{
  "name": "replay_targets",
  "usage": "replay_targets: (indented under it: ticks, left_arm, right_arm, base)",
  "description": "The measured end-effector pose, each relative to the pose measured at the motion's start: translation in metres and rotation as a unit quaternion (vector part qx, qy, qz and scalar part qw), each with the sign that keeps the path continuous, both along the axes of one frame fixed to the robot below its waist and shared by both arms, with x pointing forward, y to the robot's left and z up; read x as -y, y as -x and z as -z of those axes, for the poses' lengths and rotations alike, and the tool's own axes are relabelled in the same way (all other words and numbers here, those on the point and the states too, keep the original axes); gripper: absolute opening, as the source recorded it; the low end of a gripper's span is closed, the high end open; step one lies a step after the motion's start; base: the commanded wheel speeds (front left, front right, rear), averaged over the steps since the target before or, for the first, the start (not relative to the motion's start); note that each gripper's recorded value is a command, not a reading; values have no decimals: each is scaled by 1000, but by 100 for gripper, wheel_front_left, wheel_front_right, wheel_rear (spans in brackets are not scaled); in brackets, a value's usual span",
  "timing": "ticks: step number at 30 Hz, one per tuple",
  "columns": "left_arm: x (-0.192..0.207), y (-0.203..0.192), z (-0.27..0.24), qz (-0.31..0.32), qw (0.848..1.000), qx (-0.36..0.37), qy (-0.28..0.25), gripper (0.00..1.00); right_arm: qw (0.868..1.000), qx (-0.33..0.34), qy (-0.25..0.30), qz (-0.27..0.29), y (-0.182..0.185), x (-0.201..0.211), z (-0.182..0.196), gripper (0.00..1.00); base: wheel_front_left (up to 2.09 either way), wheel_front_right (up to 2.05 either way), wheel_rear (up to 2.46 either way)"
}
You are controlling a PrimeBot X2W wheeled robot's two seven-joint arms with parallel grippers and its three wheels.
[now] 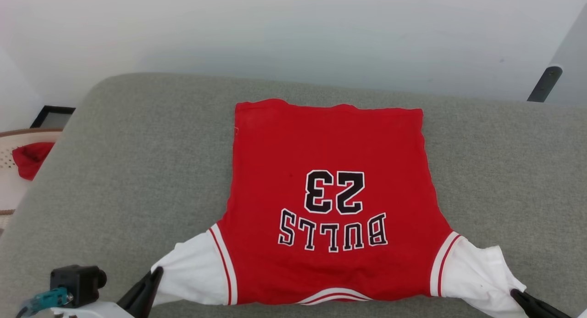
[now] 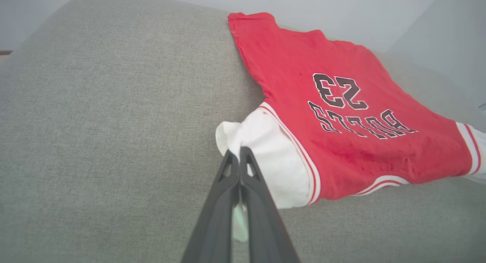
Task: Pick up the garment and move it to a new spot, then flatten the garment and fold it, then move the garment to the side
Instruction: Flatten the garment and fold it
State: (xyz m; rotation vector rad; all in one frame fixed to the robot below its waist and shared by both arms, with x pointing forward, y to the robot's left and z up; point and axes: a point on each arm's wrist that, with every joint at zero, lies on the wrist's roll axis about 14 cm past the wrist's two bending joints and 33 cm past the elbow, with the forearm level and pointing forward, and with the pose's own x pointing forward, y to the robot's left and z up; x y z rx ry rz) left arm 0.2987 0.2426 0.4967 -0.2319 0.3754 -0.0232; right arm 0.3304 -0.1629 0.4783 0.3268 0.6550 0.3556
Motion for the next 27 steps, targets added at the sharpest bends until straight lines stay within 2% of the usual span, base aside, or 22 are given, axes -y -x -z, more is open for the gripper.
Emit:
replay_targets:
  ticks: [4,5,6,8,12,17,22,27]
  left_arm:
    - [1,-1,4,-4,1000,-2,4,0]
    - [2,-2,5,-4,1000,-3,5,0]
    - [2,-3,6,-5,1000,-3,6,0]
    - [3,-4,8,-6,1000,-4,8,0]
    - [5,-7,9,-4,1000,-2,9,0]
    - [8,-15,8,-3,1000,6,12,0]
    - [16,-26,9,4,1000,13,23,0]
    - [22,-35,12,10,999,17,29,0]
  right_arm:
    - [1000,-12,13,-7,2,-3,4,0]
    - [1000,-9,18,-8,1,-3,4,35]
    - [1000,-6,23,-9,-1,-3,3,49]
    - [999,0,30,-14,-5,-5,0,100]
    - [999,20,41,-22,-16,-8,-9,100]
    - [994,74,66,-34,-45,-12,-34,100]
    - [986,134,93,-42,-94,-17,-60,100]
    - [984,141,96,-42,-151,-24,-66,100]
  base:
    - [0,0,0]
    - [0,0,0]
    - [0,0,0]
    - [0,0,0]
    - [0,0,0]
    - [0,0,0]
    - [0,0,0]
    - [0,0,0]
